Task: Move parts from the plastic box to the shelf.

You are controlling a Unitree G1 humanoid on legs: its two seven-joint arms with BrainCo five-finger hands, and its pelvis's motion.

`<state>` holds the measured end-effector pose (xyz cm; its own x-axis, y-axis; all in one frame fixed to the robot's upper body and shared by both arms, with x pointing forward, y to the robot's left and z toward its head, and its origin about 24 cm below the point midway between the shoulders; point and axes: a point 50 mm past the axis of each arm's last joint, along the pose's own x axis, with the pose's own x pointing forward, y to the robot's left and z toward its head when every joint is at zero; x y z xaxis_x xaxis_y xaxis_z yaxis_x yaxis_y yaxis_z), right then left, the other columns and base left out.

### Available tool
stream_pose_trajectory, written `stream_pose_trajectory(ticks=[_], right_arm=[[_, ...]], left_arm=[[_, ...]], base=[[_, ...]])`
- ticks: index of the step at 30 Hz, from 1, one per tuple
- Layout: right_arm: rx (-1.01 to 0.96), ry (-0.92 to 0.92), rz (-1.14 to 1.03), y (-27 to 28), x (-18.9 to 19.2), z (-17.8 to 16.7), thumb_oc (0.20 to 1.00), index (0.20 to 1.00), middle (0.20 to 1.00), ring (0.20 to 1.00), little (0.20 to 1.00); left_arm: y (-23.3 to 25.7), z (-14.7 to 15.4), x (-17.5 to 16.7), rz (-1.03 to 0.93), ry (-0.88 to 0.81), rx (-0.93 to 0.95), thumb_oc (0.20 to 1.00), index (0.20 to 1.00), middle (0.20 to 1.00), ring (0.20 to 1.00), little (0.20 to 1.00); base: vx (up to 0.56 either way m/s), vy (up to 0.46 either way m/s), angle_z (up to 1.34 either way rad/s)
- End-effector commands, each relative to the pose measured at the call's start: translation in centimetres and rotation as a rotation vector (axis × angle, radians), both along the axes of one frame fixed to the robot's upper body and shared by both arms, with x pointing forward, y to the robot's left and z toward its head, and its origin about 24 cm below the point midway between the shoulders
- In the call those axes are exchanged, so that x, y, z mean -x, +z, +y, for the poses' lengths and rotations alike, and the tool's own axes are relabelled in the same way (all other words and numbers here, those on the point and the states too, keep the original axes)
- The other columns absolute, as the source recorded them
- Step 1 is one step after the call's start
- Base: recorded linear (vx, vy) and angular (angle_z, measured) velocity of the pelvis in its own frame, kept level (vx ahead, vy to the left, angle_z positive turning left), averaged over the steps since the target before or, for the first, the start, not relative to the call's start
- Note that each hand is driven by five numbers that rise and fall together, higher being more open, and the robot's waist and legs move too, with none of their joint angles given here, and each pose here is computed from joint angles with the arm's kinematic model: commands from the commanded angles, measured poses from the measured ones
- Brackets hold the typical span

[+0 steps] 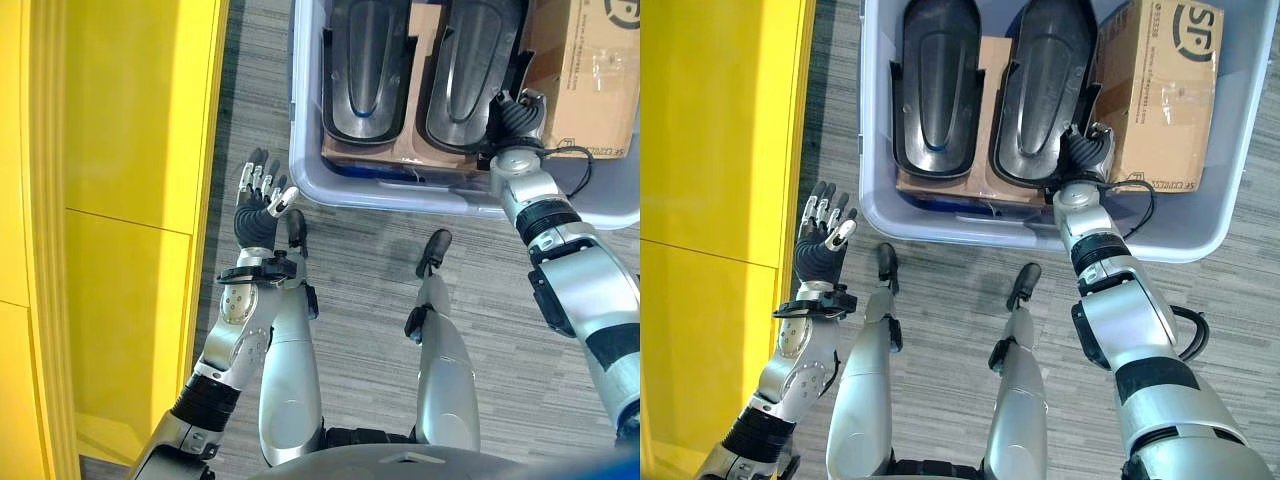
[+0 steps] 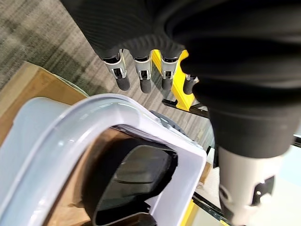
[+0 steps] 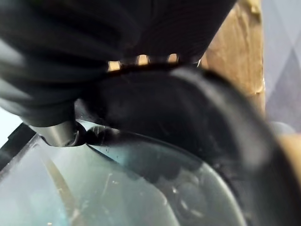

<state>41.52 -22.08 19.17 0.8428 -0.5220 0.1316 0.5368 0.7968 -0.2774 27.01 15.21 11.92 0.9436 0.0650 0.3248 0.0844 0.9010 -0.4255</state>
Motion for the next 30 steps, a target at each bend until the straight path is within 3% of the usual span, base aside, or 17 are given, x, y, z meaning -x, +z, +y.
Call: stream_pose_trajectory(ticks=[1,14,22,30], right_arm=[[0.056,0.021,-0.072,2.0,-0.2,0.2,0.200,0.200,0.200,0.200,0.200],[0.047,0.159,-0.488,8.5,2.4,2.1,0.200,0.200,0.200,0.200,0.200],[-0.057,0.258,-0.567,5.5,5.1,2.5,0.200,0.200,0.200,0.200,0.200],[-0.314,0.378,-0.494,-2.7,9.8,3.1,0.200,0.200,0.200,0.200,0.200]], left_arm=[[1.9,-0.2,1.0,-0.110,-0.035,-0.027,1.000,1.000,1.000,1.000,1.000],[1.5,1.0,0.6,-0.091,-0.020,-0.055,1.000,1.000,1.000,1.000,1.000],[0.0,2.4,1.1,-0.021,0.002,-0.079,1.000,1.000,1.000,1.000,1.000],[-2.3,4.4,2.7,0.083,0.039,-0.100,1.000,1.000,1.000,1.000,1.000]], base=[[0.00,0.000,0.00],[-0.03,-0.004,0.01],[0.01,-0.011,-0.01],[0.04,-0.029,-0.09]])
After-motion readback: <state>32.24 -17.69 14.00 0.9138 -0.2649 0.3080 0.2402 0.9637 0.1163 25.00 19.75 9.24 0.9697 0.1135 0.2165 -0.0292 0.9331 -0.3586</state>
